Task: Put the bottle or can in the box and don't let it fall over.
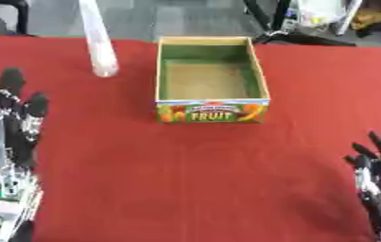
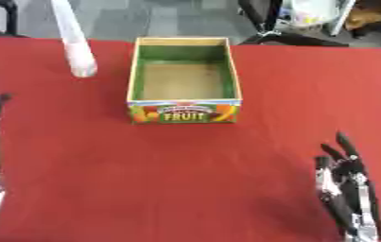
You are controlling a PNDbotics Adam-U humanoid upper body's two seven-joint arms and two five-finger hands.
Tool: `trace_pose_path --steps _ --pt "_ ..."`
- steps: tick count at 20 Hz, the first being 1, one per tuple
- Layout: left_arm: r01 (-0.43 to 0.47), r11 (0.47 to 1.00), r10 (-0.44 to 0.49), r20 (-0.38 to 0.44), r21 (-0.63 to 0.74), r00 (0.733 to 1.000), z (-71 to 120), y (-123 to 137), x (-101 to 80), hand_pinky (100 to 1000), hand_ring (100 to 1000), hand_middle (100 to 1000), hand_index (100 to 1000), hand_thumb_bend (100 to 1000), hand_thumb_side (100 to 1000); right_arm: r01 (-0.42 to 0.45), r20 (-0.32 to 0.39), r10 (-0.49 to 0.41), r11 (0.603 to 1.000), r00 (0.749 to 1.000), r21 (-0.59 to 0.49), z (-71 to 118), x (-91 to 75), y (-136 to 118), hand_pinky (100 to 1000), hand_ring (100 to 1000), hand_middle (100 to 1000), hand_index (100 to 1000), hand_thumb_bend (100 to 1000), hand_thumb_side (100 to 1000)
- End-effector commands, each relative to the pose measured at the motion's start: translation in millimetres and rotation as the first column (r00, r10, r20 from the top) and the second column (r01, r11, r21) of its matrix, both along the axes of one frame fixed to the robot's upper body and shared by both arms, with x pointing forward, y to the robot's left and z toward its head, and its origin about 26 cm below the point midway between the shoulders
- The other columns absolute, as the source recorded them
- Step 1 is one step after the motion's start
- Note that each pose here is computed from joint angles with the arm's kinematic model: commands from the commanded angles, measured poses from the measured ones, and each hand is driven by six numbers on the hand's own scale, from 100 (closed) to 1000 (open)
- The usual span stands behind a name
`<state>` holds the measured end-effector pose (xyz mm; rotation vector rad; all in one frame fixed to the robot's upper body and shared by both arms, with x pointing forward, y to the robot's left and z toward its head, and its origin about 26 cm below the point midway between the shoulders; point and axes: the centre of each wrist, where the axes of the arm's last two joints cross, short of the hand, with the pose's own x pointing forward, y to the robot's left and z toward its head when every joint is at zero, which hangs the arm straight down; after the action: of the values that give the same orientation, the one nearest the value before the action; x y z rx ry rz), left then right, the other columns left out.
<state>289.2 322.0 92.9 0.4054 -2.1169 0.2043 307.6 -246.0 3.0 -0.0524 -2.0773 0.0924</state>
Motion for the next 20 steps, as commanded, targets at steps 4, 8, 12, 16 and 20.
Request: trace_pose_path --steps 4,8,12,16,20 --pt "-0.019 0.999 0.015 0.064 0.051 0.998 22.8 11 -1.3 844 1000 992 889 864 630 0.012 0.022 -0.011 1.0 1.0 -0.028 6.4 1.2 -9 794 895 1000 949 100 470" --pt "-0.045 0.995 0.033 0.124 0.092 0.992 43.0 18 -3.7 841 1000 978 887 862 629 0.016 0.02 -0.015 0.999 1.0 -0.03 5.9 0.9 -10 794 895 1000 949 100 470" --pt "-0.085 0.986 0.048 0.238 0.146 0.97 81.3 26 -8.2 832 1000 947 883 854 641 0.021 0.016 -0.02 0.999 1.0 -0.031 4.9 0.2 -11 794 895 1000 949 100 470" --pt "-0.195 0.959 0.091 0.428 0.206 0.899 148.5 41 -10.7 819 1000 902 872 844 634 0.021 0.008 -0.02 0.999 1.0 -0.035 3.0 -0.8 -12 794 895 1000 949 100 470" --pt "-0.261 0.964 0.19 0.544 0.057 0.817 207.0 72 14.1 810 1000 906 864 847 644 0.008 0.005 -0.007 0.999 1.0 -0.041 2.4 -0.8 -10 794 895 1000 949 100 470"
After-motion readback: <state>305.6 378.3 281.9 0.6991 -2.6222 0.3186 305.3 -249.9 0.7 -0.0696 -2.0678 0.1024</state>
